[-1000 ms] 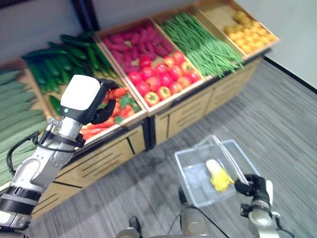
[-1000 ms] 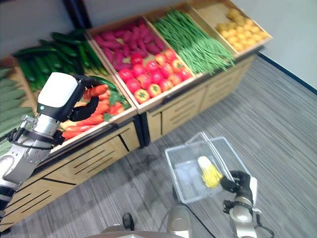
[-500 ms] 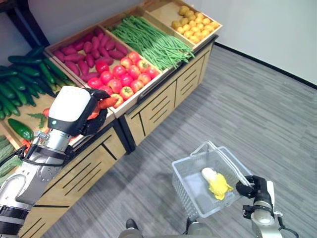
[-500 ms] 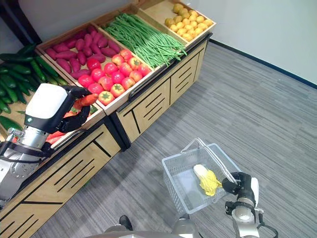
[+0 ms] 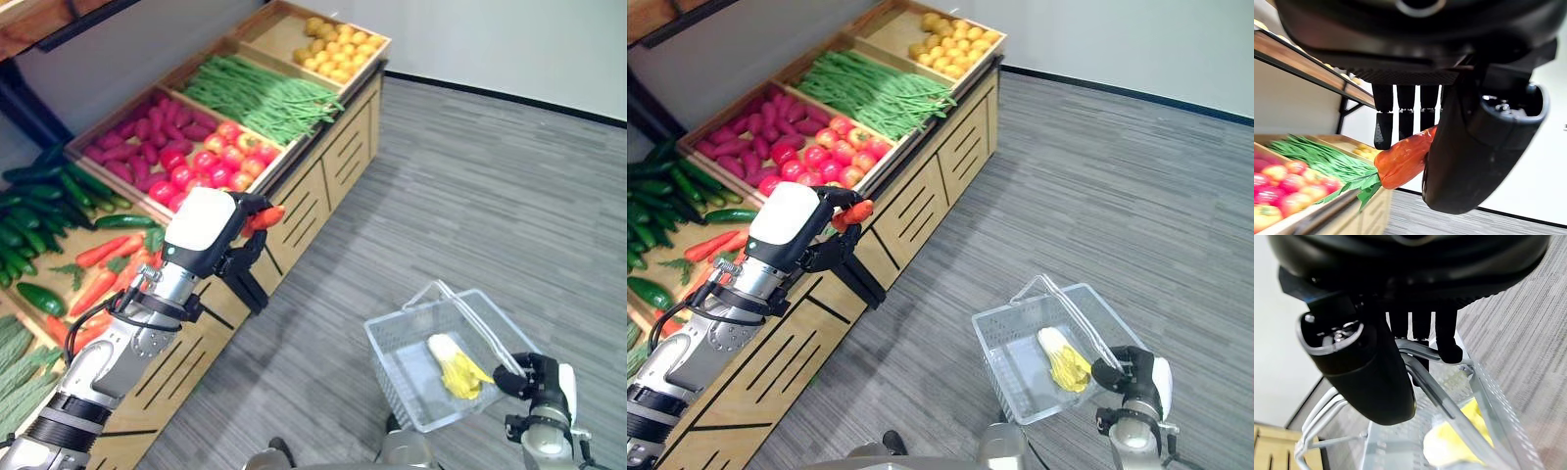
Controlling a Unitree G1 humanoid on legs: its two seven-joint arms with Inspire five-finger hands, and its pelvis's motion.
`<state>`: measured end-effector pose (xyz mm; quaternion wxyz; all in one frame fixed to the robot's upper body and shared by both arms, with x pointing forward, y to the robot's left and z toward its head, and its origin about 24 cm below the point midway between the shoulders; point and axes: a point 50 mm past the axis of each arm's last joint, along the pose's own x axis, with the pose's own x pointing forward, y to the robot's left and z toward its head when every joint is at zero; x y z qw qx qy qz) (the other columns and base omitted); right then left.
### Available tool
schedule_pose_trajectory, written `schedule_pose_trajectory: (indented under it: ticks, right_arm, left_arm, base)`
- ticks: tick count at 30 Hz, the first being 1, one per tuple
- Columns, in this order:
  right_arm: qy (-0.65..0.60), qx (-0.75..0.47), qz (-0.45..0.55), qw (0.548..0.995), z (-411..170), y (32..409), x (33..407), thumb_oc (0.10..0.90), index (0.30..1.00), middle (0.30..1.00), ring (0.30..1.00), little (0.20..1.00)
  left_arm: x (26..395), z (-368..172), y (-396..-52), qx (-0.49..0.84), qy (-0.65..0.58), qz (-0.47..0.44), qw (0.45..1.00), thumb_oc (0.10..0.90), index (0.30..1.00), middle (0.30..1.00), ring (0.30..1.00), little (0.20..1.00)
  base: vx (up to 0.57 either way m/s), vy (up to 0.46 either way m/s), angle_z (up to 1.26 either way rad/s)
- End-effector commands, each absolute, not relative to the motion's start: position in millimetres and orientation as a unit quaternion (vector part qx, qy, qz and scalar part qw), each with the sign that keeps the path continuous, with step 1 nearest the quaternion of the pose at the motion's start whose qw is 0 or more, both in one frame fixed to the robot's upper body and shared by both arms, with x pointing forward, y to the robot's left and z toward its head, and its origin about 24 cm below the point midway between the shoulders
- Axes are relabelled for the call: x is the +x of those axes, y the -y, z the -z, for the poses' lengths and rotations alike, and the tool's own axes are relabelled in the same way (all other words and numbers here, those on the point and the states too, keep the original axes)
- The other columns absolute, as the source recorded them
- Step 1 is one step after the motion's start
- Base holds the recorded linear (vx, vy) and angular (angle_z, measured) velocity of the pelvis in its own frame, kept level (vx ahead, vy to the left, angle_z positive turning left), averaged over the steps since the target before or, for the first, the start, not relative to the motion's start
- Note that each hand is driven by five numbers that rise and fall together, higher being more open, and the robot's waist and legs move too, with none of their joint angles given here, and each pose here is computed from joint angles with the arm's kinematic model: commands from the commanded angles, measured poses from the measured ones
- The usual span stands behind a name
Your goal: Get the vegetables into the basket
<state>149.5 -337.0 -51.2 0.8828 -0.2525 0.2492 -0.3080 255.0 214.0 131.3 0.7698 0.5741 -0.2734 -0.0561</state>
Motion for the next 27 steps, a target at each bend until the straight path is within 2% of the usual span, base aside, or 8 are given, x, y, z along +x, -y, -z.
schedule_pose_trajectory:
  ticks: [1, 17, 27]
  right_arm:
    - [-0.031, -0.273, 0.345, 0.898, -30, 349, 206, 0.400, 0.300, 0.300, 0.300, 0.300]
    - [-0.039, -0.258, 0.304, 0.916, -20, 321, 230, 0.400, 0.300, 0.300, 0.300, 0.300]
    - [-0.036, -0.248, 0.296, 0.922, -17, 312, 231, 0.400, 0.300, 0.300, 0.300, 0.300]
  left_arm:
    - [257, -198, -226, 0.563, 0.388, -0.054, 0.728, 0.400, 0.300, 0.300, 0.300, 0.300]
    - [249, -205, -233, 0.589, 0.397, -0.057, 0.702, 0.400, 0.300, 0.300, 0.300, 0.300]
    - [245, -202, -240, 0.603, 0.378, -0.052, 0.701, 0.400, 0.300, 0.300, 0.300, 0.300]
  base:
    - [0.12, 0.075, -1.24]
    - [0.04, 0.206, -0.70]
    - [-0.05, -0.053, -0.49]
